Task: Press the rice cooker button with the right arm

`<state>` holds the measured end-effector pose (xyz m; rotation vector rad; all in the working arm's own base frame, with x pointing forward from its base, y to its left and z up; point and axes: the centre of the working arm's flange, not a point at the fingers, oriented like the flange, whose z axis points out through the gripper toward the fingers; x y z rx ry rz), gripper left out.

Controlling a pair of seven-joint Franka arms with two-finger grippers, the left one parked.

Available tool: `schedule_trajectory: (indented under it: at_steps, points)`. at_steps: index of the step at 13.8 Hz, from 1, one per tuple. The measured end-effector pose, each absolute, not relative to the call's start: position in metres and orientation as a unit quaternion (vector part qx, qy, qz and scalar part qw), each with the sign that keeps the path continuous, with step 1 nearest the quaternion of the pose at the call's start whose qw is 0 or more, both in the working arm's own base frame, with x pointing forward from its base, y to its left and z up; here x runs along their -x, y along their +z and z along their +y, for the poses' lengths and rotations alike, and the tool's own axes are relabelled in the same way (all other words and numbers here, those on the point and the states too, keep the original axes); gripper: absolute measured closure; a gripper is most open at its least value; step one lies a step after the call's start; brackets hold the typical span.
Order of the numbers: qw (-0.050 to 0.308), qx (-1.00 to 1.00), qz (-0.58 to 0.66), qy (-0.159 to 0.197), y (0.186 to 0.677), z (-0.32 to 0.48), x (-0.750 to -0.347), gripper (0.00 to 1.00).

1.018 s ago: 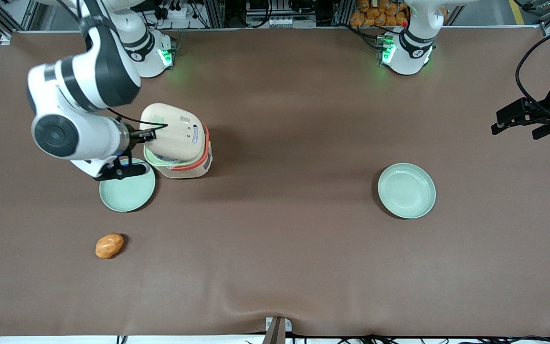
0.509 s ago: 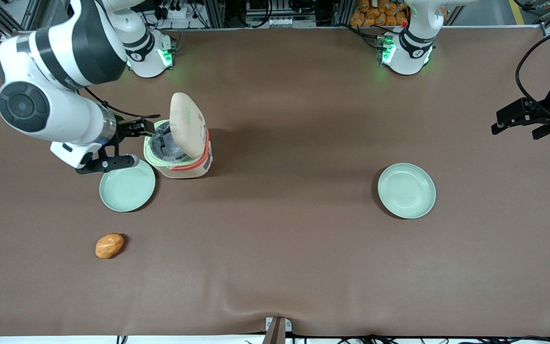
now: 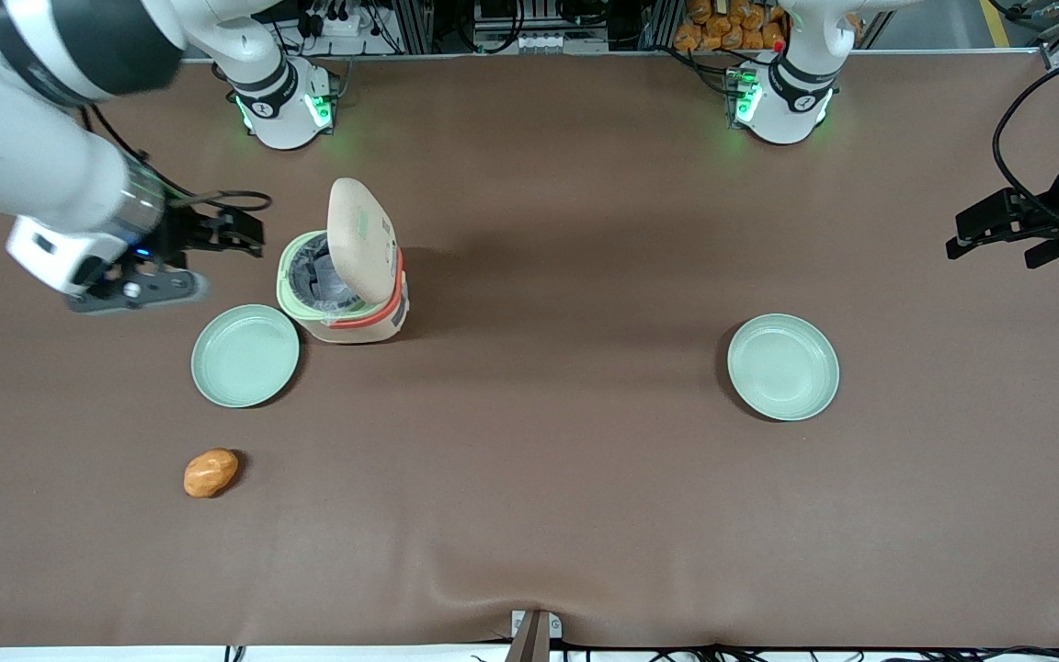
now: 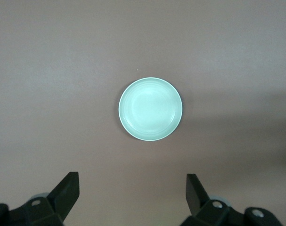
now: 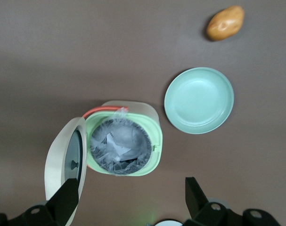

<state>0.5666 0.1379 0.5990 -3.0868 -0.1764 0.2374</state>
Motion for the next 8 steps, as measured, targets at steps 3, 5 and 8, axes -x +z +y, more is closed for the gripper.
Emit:
schedule_trajectory:
  at_steps: [3, 5, 8]
  points:
    - [0.026, 0.997, -0.026, 0.062, 0.633, 0.096, -0.559, 0.0]
    - [0.026, 0.997, -0.003, 0.075, 0.642, 0.066, -0.552, 0.0]
    - [0.027, 0.996, 0.028, 0.075, 0.646, 0.026, -0.551, 0.0]
